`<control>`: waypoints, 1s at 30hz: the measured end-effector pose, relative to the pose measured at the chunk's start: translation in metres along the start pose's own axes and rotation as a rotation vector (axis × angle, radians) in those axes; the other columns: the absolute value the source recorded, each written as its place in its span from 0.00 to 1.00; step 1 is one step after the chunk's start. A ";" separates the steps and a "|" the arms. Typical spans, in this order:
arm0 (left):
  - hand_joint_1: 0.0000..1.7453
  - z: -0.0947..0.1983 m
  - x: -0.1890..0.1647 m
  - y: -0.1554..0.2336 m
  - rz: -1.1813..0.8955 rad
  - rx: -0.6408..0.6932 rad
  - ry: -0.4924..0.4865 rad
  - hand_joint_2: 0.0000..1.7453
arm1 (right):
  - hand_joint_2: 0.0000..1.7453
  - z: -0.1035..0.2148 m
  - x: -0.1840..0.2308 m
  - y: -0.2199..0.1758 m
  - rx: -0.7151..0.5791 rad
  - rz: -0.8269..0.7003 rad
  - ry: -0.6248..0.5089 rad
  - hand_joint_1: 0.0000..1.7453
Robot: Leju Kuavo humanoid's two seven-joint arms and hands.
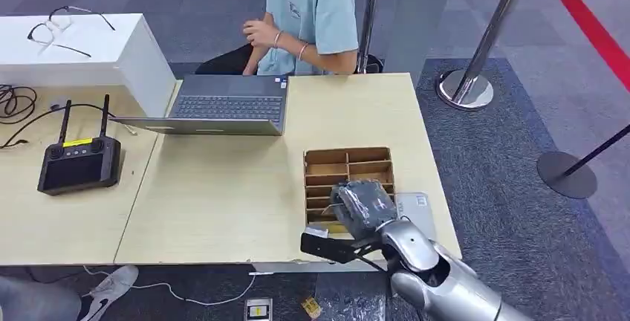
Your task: Pass the card to the sensor for recognition and then transmit it.
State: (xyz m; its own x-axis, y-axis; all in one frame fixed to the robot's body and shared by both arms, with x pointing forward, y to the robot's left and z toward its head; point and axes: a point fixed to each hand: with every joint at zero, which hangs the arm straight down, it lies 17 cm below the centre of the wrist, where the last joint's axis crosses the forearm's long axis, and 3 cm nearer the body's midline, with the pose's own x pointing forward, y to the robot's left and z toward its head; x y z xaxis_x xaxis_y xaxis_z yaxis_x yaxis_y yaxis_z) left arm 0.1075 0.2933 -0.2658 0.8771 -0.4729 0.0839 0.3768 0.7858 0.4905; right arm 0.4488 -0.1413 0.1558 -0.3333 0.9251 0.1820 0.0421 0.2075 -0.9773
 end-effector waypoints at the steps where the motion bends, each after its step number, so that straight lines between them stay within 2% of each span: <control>1: 0.00 0.000 0.000 0.000 0.000 0.000 -0.001 1.00 | 1.00 -0.003 0.002 -0.007 -0.011 0.005 -0.008 1.00; 18: 0.00 0.000 0.007 0.003 -0.009 0.013 -0.037 1.00 | 1.00 -0.052 0.049 -0.118 -0.200 0.040 -0.126 1.00; 30: 0.00 0.000 0.008 0.004 -0.012 0.020 -0.047 1.00 | 1.00 -0.072 0.067 -0.156 -0.262 0.039 -0.160 1.00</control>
State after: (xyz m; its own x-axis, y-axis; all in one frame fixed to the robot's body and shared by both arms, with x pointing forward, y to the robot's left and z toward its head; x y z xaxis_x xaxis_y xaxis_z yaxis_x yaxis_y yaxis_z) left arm 0.1165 0.2925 -0.2635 0.8574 -0.5008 0.1187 0.3807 0.7722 0.5087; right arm 0.4882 -0.0889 0.3285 -0.4700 0.8763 0.1055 0.2922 0.2673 -0.9182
